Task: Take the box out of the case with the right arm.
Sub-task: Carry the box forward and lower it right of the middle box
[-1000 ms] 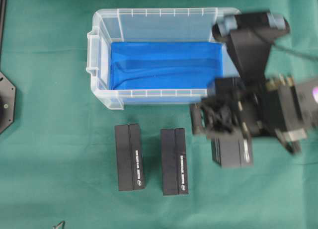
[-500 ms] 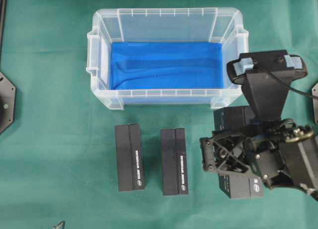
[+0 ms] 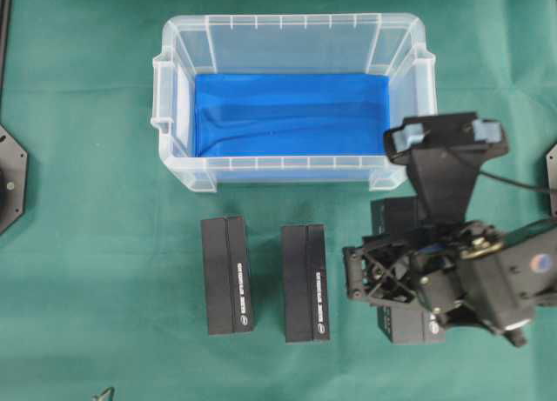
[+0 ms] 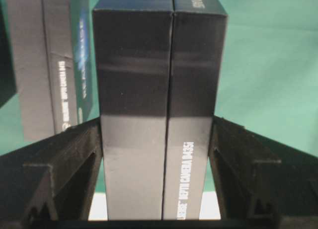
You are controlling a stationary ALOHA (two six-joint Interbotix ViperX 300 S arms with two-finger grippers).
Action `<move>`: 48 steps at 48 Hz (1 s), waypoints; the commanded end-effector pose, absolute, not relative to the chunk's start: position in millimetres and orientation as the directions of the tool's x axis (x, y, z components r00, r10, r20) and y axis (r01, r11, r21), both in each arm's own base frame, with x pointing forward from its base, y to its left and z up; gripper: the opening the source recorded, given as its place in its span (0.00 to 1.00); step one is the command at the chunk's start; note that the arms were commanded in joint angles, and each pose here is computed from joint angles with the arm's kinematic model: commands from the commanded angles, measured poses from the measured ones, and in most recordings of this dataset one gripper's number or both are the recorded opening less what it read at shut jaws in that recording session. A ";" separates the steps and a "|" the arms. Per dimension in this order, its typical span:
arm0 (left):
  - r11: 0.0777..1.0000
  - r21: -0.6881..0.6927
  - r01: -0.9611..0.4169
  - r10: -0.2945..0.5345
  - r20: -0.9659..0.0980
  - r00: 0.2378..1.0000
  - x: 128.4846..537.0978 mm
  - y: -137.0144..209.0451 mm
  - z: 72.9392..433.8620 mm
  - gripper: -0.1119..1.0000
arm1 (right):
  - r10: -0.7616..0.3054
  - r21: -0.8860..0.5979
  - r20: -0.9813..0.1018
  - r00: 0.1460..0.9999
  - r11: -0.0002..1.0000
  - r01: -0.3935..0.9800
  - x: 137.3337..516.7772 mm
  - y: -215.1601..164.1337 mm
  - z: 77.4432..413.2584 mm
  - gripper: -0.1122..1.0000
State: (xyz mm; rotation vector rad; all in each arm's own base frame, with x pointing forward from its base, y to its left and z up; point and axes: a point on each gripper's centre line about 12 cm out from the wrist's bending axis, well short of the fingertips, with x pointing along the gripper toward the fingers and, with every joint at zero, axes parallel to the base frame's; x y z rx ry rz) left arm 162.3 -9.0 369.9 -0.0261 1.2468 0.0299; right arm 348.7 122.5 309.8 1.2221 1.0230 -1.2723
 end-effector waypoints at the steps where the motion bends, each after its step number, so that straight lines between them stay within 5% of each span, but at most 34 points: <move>1: 0.999 -0.003 -0.036 0.009 -0.941 0.339 164.9 -9.1 374.5 0.10 | -0.096 0.111 -0.990 0.102 -0.096 0.989 348.6 121.5 301.7 0.68; 25: 0.999 -0.003 -0.036 0.009 -0.941 0.339 165.0 -9.1 374.1 0.10 | -0.056 0.112 -0.993 0.105 -0.130 0.985 340.5 120.6 220.5 0.68; 48: 0.999 -0.003 -0.036 0.009 -0.940 0.340 165.1 -9.1 374.6 0.10 | -0.030 0.138 -0.990 0.135 -0.137 0.981 343.9 121.2 211.7 0.68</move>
